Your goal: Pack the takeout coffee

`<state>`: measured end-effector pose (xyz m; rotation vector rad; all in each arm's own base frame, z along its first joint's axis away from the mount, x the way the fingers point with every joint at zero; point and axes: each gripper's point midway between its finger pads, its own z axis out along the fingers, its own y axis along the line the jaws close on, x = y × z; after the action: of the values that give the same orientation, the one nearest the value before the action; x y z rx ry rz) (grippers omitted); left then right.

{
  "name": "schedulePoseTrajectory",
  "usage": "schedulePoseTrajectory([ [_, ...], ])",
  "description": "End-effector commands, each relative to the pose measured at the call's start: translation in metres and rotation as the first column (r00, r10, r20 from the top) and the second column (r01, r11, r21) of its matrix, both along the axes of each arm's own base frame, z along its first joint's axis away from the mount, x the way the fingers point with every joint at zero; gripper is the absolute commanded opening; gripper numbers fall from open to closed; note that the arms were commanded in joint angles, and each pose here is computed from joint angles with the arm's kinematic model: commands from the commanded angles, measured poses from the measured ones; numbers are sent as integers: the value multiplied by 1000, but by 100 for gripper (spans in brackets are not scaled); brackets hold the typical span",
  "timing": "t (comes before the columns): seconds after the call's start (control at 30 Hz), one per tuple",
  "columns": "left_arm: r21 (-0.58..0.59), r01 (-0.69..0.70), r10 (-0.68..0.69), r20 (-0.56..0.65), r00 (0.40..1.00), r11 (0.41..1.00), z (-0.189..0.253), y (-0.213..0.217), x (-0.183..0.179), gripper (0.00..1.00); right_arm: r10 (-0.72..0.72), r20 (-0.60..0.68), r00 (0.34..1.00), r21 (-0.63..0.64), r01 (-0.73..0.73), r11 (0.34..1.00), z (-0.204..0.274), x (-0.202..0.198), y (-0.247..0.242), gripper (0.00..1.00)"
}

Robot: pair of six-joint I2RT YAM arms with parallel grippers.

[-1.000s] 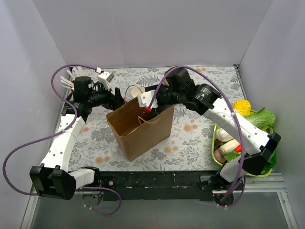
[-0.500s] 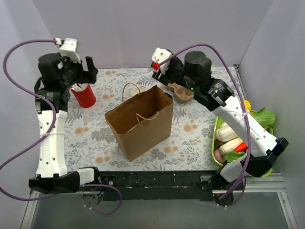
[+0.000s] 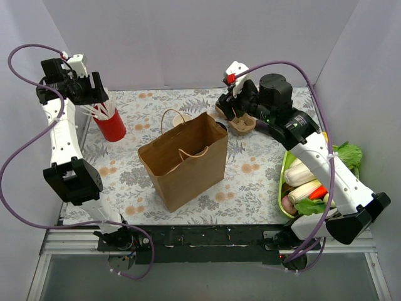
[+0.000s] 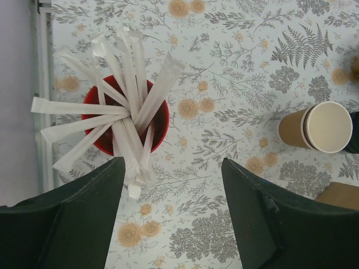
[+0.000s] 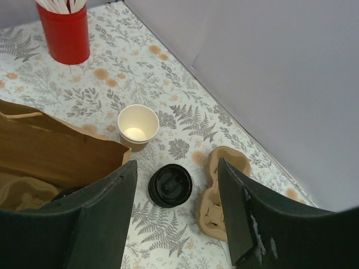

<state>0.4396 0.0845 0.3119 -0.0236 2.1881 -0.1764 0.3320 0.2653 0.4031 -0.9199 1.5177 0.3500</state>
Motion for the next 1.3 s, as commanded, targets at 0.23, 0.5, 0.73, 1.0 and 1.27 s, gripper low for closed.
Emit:
schedulePoseTrajectory([
  [0.23, -45, 136, -131, 98, 986, 990, -9, -10, 57, 60, 54, 20, 998, 119, -56, 991, 17, -17, 6, 66],
  [0.5, 20, 156, -158, 76, 985, 987, -42, -22, 102, 56, 47, 6, 999, 107, -47, 993, 11, -13, 7, 66],
  [0.73, 63, 92, -99, 109, 989, 994, -4, -18, 84, 56, 29, 24, 999, 86, -31, 996, 12, -10, 4, 66],
  [1.0, 89, -137, 123, 149, 981, 987, 61, 58, 9, 58, 47, -6, 999, 82, -46, 996, 1, -10, 8, 66],
  [1.27, 31, -225, 225, 9, 974, 974, 18, 97, -15, 52, 140, -69, 988, 78, -135, 988, -15, -15, 26, 66],
])
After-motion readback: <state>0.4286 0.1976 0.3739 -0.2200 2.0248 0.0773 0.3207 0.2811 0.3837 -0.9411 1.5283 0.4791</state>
